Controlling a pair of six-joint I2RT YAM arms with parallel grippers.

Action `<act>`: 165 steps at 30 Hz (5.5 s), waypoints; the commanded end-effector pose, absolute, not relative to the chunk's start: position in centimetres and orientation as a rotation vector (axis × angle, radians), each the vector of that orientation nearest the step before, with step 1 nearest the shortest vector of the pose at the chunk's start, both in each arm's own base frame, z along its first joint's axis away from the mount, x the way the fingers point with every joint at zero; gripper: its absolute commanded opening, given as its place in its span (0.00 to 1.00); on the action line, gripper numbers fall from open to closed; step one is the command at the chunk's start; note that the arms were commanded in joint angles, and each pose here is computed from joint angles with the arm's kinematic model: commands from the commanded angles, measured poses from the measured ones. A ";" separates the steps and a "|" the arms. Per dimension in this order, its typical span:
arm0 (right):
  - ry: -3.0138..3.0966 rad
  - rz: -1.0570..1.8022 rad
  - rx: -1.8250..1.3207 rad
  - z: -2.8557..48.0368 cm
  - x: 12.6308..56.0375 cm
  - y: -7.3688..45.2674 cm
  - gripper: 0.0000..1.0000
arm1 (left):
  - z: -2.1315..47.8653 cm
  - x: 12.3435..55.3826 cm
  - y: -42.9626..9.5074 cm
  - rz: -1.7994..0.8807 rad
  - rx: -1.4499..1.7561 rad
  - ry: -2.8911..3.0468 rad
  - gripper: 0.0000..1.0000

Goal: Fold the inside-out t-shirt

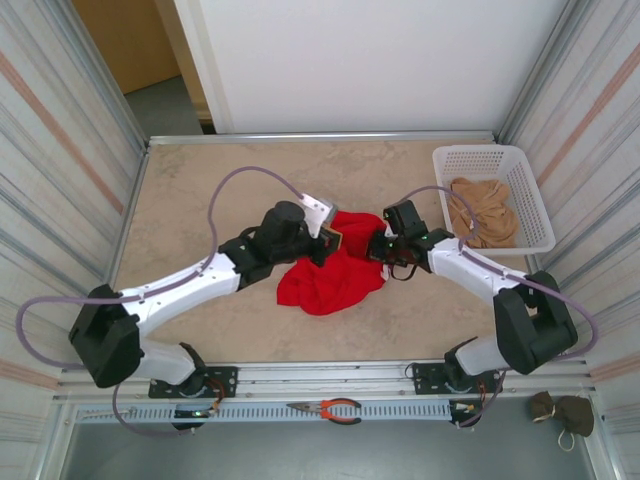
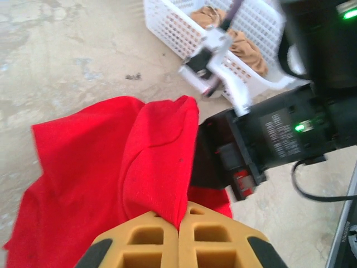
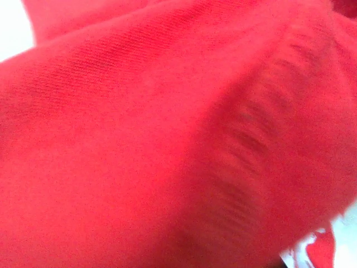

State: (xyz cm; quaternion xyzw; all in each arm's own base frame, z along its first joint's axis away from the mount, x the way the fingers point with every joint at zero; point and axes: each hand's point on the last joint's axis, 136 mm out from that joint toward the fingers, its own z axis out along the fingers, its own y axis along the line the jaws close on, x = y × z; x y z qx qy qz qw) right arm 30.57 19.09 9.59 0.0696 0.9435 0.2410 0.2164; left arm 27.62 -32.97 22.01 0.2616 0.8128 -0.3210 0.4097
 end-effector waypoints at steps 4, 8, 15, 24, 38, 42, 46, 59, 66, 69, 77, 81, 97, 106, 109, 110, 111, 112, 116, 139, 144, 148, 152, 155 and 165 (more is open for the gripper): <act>2.347 1.067 -0.052 20.1 29.7 22.2 0.00 | 20.6 31.3 -27.3 -0.802 0.418 2.122 0.00; 2.160 1.332 -0.232 25.6 27.7 24.4 0.00 | 17.8 32.9 -26.3 -0.800 0.380 2.184 0.00; 2.055 1.409 -0.211 26.2 29.1 24.9 0.00 | 15.2 30.9 -31.6 -0.947 0.526 2.195 0.37; 2.043 1.427 -0.185 25.5 29.4 23.8 0.00 | 17.2 28.9 -30.6 -0.901 0.471 2.142 0.63; 2.041 1.428 -0.205 25.3 27.8 23.2 0.00 | 21.9 31.2 -31.3 -0.846 0.561 2.027 0.67; 2.045 1.425 -0.206 25.3 27.7 23.2 0.00 | 20.8 31.6 -32.9 -0.865 0.642 2.026 0.68; 2.055 1.423 -0.209 25.1 27.6 23.2 0.00 | 20.0 31.4 -34.1 -0.893 0.717 2.015 0.70; 2.106 1.383 -0.197 23.6 27.4 22.8 0.00 | 20.0 31.9 -37.5 -1.106 0.771 2.004 0.19; 2.236 1.223 0.025 17.2 30.1 19.2 0.00 | 24.3 31.1 -33.8 -1.343 0.639 1.894 0.00; 2.265 1.206 0.064 15.6 31.8 19.3 0.00 | 25.4 29.7 -33.6 -1.448 0.645 1.854 0.00; 2.363 1.047 0.004 16.1 31.6 20.2 0.51 | 26.3 29.2 -33.4 -1.625 0.581 1.833 0.00; 2.340 0.910 0.010 18.2 29.4 18.3 0.49 | 25.5 30.1 -33.0 -1.601 0.482 1.913 0.00; 2.234 0.929 -0.271 23.5 27.3 26.1 0.44 | 25.1 30.9 -33.1 -1.617 0.389 2.006 0.00; 2.266 0.866 -0.244 21.8 29.8 26.6 0.42 | 25.6 30.5 -33.1 -1.628 0.403 1.995 0.00; 2.259 0.885 -0.231 22.2 30.3 26.4 0.24 | 25.4 30.4 -33.1 -1.629 0.402 2.001 0.00; 2.254 0.897 -0.230 22.5 30.3 26.4 0.16 | 25.3 30.5 -33.0 -1.627 0.398 2.005 0.00; 2.250 0.907 -0.229 22.8 30.3 26.3 0.07 | 25.2 30.5 -33.1 -1.626 0.398 2.007 0.00; 2.243 0.919 -0.232 23.2 30.1 26.2 0.00 | 25.0 30.6 -33.1 -1.623 0.398 2.011 0.00; 2.207 0.971 -0.239 25.2 29.0 25.4 0.00 | 24.2 31.3 -33.0 -1.597 0.377 2.033 0.00; 2.071 1.177 -0.122 29.5 28.0 22.0 0.00 | 20.5 28.4 -31.8 -1.165 0.413 2.145 0.64; 2.073 1.184 -0.113 29.5 27.9 21.9 0.00 | 19.3 27.7 -33.7 -1.012 0.483 2.155 0.63; 2.062 1.188 -0.113 29.9 27.7 21.8 0.00 | 18.6 28.9 -34.1 -0.950 0.470 2.167 0.61; 2.059 1.193 -0.108 30.0 27.5 21.7 0.00 | 18.1 30.5 -34.3 -0.910 0.452 2.174 0.56; 2.055 1.197 -0.106 30.2 27.4 21.7 0.00 | 18.0 31.2 -35.0 -0.937 0.461 2.171 0.53; 2.090 1.089 0.086 27.0 30.7 17.1 0.00 | 24.3 29.1 -34.2 -1.261 0.575 1.960 0.00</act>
